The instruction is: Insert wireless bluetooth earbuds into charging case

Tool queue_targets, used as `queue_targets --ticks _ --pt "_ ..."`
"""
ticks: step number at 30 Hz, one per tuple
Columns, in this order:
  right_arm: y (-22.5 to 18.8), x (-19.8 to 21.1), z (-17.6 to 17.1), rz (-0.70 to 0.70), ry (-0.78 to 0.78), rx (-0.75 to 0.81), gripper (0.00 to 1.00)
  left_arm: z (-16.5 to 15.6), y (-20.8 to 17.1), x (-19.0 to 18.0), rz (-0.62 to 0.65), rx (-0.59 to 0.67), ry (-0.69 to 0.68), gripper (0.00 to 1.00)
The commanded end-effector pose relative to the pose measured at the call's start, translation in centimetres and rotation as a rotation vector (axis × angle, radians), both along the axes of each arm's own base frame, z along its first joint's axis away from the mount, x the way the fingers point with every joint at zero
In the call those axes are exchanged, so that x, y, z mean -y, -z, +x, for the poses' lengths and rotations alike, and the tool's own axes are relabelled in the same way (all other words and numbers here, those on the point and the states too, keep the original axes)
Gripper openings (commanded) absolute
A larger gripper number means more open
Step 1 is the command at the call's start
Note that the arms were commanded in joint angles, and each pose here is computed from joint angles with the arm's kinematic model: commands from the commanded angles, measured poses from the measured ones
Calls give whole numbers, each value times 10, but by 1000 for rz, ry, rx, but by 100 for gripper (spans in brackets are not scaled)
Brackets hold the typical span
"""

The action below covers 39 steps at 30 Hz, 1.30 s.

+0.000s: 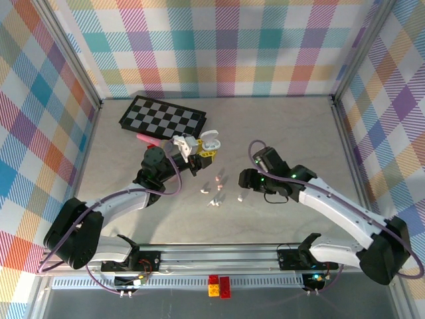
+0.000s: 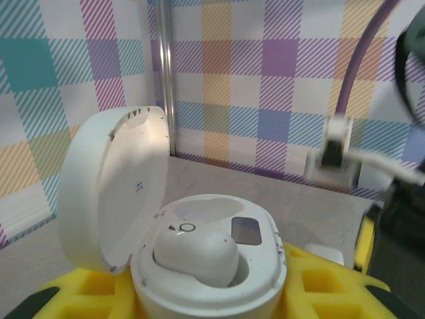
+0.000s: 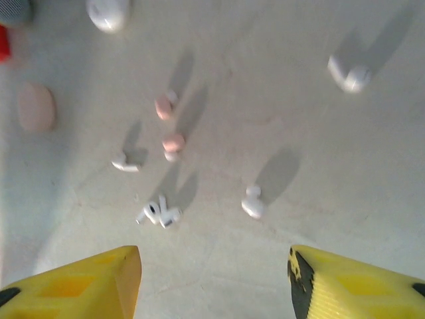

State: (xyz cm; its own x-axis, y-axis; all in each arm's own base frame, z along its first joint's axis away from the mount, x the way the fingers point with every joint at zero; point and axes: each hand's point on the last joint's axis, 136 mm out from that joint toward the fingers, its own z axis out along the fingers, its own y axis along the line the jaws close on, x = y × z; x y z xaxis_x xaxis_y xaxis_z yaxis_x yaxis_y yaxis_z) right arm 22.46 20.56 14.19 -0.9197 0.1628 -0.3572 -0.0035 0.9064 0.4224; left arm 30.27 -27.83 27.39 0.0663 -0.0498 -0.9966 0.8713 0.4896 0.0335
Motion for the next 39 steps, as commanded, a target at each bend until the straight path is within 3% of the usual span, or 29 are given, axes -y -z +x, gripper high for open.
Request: queue_targets --ticks 1,16,39 --pt "25 -26 -17 143 6 -163 61 2 -11 -10 -22 6 -27 33" --pt "82 -55 -25 254 31 -341 61 3 -22 -14 -64 18 -32 34" --pt "111 -45 -1 174 152 -297 61 -3 -25 -15 -59 28 -18 33"
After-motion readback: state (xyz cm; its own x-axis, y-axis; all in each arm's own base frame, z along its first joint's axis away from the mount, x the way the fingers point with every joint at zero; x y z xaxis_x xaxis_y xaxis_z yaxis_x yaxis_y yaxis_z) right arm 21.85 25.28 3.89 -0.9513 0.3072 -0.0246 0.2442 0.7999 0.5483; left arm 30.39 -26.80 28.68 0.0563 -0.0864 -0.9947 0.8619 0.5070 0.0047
